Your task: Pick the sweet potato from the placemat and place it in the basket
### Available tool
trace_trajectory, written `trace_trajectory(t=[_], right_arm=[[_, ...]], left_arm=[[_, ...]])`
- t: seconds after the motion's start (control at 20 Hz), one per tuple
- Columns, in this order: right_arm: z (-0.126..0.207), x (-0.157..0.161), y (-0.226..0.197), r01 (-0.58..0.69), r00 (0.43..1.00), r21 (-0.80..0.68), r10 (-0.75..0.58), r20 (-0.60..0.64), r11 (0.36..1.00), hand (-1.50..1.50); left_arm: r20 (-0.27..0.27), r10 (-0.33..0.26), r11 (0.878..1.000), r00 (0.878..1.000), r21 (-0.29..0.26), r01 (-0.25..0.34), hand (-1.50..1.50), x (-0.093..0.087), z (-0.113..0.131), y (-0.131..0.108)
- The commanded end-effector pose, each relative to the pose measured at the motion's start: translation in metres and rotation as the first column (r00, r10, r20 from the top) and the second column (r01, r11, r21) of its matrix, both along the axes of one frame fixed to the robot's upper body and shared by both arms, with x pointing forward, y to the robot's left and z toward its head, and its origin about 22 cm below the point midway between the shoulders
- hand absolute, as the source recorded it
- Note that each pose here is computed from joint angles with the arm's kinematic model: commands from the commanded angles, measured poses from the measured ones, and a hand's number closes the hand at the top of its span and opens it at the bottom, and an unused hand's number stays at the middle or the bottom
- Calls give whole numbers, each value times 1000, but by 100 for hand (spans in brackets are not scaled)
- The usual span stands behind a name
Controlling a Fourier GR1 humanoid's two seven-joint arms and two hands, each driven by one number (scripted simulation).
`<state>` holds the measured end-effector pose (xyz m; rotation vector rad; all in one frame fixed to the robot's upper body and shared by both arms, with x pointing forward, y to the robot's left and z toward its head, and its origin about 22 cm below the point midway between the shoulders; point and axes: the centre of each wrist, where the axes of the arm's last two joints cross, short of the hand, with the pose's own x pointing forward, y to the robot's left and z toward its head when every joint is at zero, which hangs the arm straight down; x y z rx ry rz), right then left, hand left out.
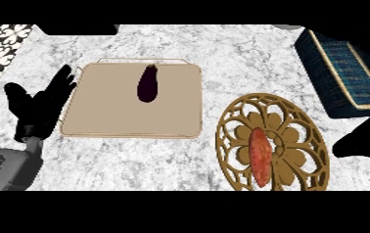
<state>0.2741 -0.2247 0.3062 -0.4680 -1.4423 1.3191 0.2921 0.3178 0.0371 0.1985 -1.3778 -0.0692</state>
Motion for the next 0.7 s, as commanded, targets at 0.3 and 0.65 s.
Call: trace_trajectory(t=[0.3,0.65], right_arm=[[12,0,-59,-88,969,39,94,-228,995,-150],[-11,-28,-110,-35,986,189,65,-151,981,-150]], left_arm=[[4,6,1000,1000,6,-6,0,-7,2,-1],[4,20,1000,1000,-14,-20,0,-6,-3,11]])
